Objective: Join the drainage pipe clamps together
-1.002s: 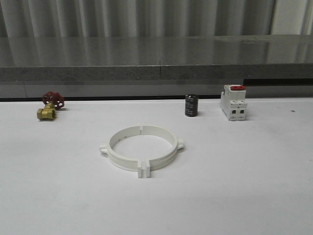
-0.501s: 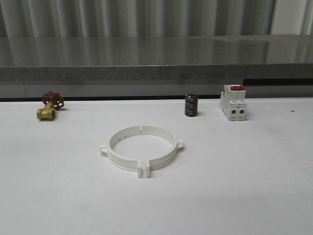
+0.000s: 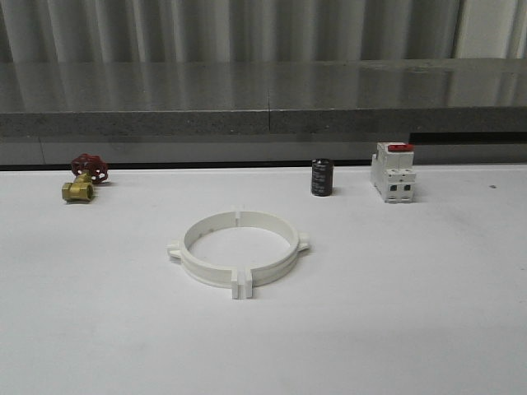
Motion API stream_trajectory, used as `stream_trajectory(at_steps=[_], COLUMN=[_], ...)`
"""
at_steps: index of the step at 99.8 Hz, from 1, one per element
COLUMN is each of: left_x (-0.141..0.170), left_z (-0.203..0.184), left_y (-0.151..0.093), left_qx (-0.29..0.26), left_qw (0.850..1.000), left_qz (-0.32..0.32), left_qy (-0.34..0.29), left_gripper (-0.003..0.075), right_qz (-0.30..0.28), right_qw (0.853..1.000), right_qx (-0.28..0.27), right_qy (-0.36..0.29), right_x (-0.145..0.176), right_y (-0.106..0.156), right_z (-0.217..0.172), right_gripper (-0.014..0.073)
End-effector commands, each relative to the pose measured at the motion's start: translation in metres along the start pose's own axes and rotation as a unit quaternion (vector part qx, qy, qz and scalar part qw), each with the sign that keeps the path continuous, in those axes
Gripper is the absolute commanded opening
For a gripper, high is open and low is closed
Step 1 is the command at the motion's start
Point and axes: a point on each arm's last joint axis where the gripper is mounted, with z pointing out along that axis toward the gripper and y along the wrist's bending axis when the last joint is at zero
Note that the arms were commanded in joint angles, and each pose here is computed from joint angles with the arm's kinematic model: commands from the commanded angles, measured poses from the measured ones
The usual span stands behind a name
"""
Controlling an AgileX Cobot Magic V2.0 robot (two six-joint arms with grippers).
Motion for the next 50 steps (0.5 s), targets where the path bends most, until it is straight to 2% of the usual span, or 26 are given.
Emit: stream_trajectory(at_steps=[1, 19, 50], left_x=[-0.0136, -0.0136, -0.0136], left_z=[-0.0032, -0.0032, -0.0032], left_y=[-0.0010, -0.0010, -0.0010], left_qx=[0.003, 0.003, 0.003], left_qw=[0.999, 0.999, 0.999], left_qz=[-0.004, -0.004, -0.004], left_qy=[-0.043, -0.043, -0.043], left_gripper=[-0.0021, -0.0021, -0.0021], right_qz=[-0.005, -0.005, -0.005], right_qw=[0.996, 0.994, 0.994], right_qx=[-0.002, -0.004, -0.004], right_qy=[-0.085, -0.107, -0.106], right_x=[-0.0183, -0.0223, -0.0222], right_y=[0.0009, 0.0012, 0.0012], right_z=[-0.0038, -0.0046, -0.0046], right_gripper=[-0.0068, -0.0068, -0.0068])
